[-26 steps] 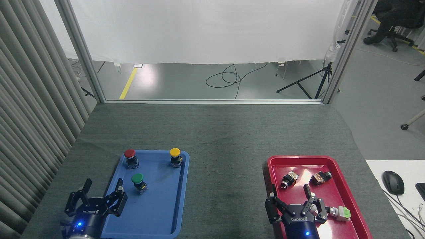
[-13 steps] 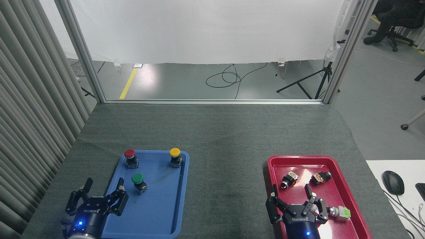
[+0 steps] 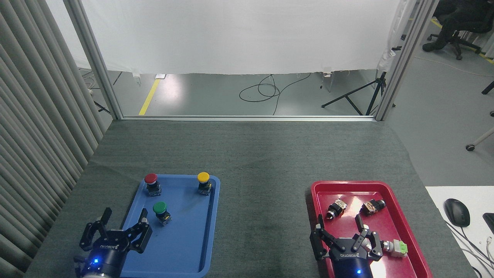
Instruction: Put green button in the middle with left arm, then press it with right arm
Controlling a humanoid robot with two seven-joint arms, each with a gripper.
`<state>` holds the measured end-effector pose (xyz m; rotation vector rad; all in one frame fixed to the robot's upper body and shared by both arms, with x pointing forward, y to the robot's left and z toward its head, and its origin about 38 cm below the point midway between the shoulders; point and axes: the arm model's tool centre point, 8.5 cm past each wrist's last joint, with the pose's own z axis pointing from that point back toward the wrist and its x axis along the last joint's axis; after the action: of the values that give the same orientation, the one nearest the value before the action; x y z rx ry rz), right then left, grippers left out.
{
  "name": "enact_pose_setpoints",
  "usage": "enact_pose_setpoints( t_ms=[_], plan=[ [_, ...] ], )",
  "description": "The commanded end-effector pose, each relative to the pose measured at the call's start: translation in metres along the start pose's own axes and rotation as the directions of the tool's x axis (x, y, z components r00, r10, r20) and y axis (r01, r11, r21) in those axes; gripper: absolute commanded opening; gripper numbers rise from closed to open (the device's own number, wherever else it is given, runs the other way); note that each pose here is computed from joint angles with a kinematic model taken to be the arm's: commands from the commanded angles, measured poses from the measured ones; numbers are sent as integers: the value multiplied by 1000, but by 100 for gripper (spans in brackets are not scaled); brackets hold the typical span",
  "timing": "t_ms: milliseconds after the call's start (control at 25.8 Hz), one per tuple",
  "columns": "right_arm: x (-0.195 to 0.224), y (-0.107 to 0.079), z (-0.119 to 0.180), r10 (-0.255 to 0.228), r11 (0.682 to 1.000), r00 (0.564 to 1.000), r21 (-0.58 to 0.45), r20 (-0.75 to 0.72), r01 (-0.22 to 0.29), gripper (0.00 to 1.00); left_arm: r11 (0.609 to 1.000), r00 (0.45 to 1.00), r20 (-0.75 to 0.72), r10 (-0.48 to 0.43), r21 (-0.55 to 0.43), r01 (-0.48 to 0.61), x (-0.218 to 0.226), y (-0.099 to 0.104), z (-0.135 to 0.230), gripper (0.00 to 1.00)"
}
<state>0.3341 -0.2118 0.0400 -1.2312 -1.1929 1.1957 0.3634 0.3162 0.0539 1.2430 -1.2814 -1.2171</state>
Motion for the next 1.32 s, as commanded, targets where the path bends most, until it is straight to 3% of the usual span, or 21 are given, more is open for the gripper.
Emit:
enact_pose_setpoints(
  t_ms=[0,697,1085,1278],
  plan=[
    [-1,0,0,1,1000,1000,0,-1,-1,99,1000,1000,1,2,-8,-2,1,-3,-1,99],
    [-4,3,0,9,1000,1000,10,-5,-9,99,1000,998,63,6,-13,-5,21,-15,-4,99],
    [-5,3,0,10,1000,1000,9,-4,-10,99,994,998,69,11,-106,-4,26,-43,-4,99],
    [-4,4,1,6,1000,1000,11,-4,-6,99,994,997,73,4,-113,4,26,-45,-5,99]
  ],
)
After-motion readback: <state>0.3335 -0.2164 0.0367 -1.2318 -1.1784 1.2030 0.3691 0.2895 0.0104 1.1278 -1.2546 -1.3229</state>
